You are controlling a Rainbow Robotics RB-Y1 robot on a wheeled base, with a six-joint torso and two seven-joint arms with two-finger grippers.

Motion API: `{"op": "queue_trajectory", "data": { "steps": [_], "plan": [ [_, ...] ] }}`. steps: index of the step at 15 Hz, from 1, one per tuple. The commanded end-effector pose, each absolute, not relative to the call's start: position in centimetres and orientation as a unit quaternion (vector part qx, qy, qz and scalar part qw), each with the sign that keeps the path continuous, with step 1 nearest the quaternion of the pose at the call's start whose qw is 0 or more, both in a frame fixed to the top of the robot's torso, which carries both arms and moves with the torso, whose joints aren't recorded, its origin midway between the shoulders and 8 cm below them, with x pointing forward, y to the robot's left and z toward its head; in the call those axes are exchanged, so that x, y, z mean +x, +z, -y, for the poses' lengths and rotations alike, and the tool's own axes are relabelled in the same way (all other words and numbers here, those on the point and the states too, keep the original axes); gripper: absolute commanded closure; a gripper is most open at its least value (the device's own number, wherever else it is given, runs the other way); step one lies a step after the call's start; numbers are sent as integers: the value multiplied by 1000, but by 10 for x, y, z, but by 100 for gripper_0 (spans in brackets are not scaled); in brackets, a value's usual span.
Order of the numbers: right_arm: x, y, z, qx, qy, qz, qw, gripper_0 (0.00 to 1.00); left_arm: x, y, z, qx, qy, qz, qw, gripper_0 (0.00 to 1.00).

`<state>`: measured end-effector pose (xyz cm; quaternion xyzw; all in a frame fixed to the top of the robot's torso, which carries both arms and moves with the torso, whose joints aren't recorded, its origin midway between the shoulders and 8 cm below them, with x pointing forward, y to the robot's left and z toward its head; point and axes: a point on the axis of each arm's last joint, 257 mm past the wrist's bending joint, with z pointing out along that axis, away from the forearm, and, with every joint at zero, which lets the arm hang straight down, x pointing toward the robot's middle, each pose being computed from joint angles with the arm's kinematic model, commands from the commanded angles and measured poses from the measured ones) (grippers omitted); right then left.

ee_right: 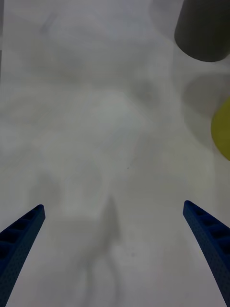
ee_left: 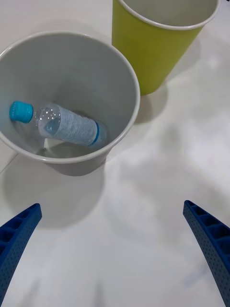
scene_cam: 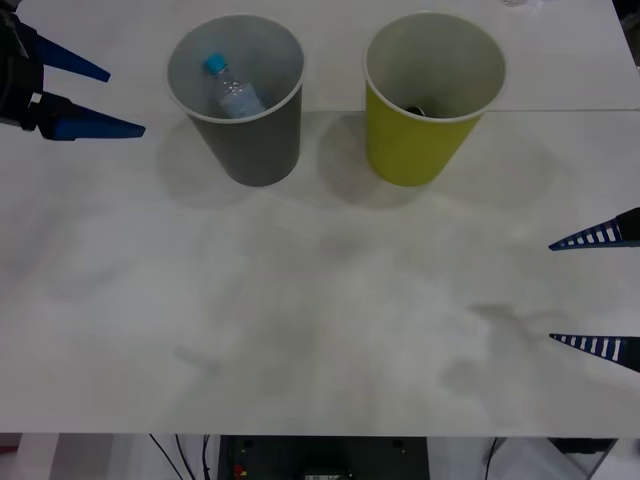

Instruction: Put the can into the green bin and the plastic bottle into the gray bin

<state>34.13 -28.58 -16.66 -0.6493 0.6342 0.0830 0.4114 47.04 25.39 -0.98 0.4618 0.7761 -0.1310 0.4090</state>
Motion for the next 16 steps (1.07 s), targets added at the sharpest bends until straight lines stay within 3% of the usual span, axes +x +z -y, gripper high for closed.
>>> {"op": "queue_trajectory", "data": {
  "steps": [1, 7, 16],
  "plan": [
    [341, -167, 286, -649, 83, -634, 411, 0, 448, -33, -272, 497, -112, -752, 419, 0],
    [341, -167, 286, -649, 83, -634, 411, 0, 400, -87, -309, 575, -71, -703, 413, 0],
    [341, -167, 286, -649, 83, -634, 411, 0, 349, -149, -321, 659, -68, -634, 398, 0]
  ]
}}
